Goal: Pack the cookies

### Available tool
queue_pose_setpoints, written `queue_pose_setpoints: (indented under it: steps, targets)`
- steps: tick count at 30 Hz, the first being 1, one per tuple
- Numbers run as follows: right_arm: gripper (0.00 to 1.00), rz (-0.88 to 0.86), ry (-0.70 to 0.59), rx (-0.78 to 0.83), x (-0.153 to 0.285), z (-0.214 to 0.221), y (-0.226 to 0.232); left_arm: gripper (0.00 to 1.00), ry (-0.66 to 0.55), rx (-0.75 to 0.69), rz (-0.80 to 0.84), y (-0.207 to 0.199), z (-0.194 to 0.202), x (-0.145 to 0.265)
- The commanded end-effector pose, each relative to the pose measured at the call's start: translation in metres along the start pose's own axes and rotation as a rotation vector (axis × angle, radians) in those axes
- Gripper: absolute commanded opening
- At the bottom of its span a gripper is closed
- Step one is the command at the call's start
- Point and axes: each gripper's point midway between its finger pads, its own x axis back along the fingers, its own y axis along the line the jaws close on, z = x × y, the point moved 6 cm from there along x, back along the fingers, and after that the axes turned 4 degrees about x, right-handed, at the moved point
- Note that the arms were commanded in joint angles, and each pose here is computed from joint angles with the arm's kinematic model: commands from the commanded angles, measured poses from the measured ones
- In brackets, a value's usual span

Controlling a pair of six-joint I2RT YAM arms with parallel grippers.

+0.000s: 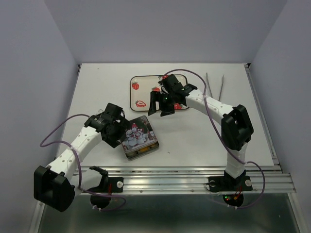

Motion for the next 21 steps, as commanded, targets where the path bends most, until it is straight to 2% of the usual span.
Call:
queue_pose_setpoints:
  steps: [1, 7, 13, 21]
  targets:
    - [0.83, -0.023, -0.017, 0.065, -0.004, -0.014, 0.008, 0.99, -0.011, 0.094, 0.16, -0.018, -0.006, -0.003]
    - [0.82, -0.026, 0.031, 0.084, -0.023, -0.009, -0.001, 0.99, -0.004, 0.076, 0.113, -0.005, -0.005, -0.022]
    - [0.83, -0.039, 0.045, 0.085, -0.032, -0.006, -0.004, 0.99, -0.051, 0.1, 0.123, 0.0, -0.013, -0.011]
    - [0.83, -0.05, -0.09, 0.185, -0.031, -0.061, 0.021, 0.99, -0.07, 0.1, 0.118, 0.007, -0.017, 0.026]
